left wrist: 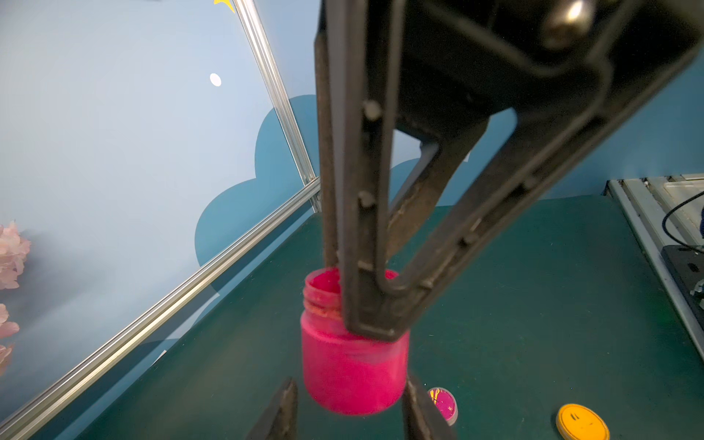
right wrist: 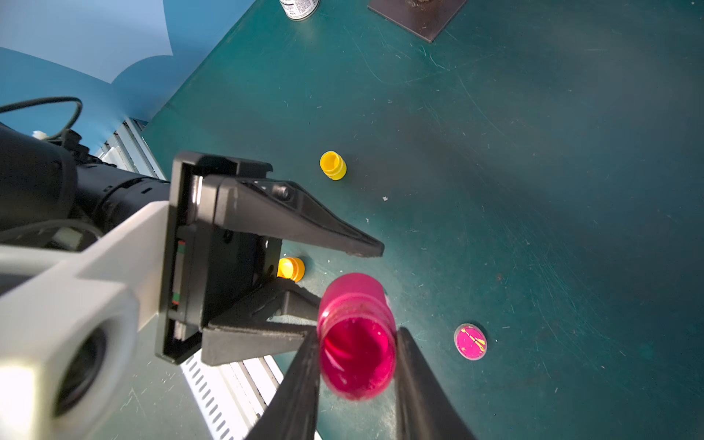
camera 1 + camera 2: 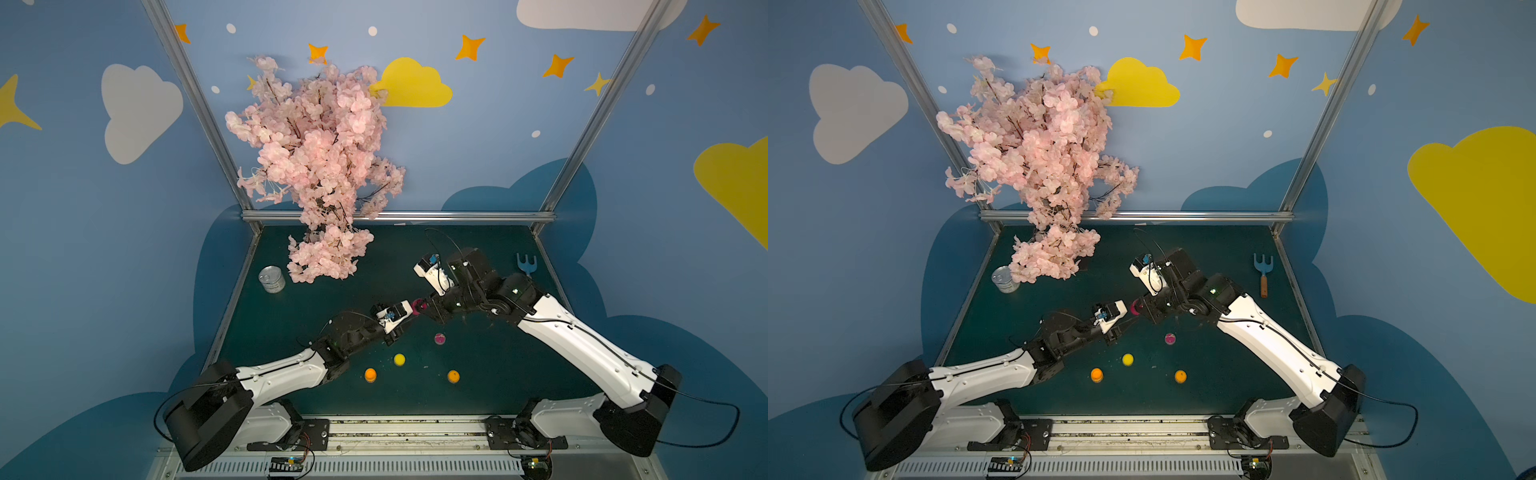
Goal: Close the paint jar lid
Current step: Pick up the paint jar from the center of the board, then pick up the lid from the center of the board, then close the lid on the paint jar.
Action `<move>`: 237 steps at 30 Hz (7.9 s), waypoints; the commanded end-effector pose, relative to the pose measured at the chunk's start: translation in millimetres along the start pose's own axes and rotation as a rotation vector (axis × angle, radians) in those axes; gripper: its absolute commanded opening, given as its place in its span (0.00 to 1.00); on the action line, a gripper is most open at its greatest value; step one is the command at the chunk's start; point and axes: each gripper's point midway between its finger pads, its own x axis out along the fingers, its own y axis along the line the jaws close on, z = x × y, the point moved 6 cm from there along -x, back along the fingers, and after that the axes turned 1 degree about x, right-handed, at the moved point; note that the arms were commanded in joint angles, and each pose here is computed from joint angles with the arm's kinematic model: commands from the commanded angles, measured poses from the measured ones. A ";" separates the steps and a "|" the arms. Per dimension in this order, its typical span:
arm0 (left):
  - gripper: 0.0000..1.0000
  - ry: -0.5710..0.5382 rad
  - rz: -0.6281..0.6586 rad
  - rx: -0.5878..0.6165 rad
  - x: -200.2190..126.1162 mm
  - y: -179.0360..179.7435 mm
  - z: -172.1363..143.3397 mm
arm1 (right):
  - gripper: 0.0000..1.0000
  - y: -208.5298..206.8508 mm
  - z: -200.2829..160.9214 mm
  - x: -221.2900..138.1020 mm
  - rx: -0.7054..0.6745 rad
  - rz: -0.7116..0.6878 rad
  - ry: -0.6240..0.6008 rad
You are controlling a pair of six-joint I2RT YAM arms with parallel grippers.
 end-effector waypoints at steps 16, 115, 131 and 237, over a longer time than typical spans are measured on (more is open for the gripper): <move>0.38 -0.070 0.018 -0.011 5.6 8.1 23.8 | 0.32 2.5 9.1 1.0 0.003 0.020 -0.033; 0.21 0.019 0.093 -0.038 -8.0 22.3 7.9 | 0.67 -10.3 3.9 -15.5 0.024 -0.081 -0.099; 0.24 0.049 0.053 -0.034 -72.0 14.7 16.9 | 0.56 -74.4 -93.1 8.3 0.256 -0.350 0.101; 0.24 -0.053 -0.212 -0.133 -12.7 14.3 30.6 | 0.34 5.2 -7.2 -23.8 -0.151 0.207 -0.187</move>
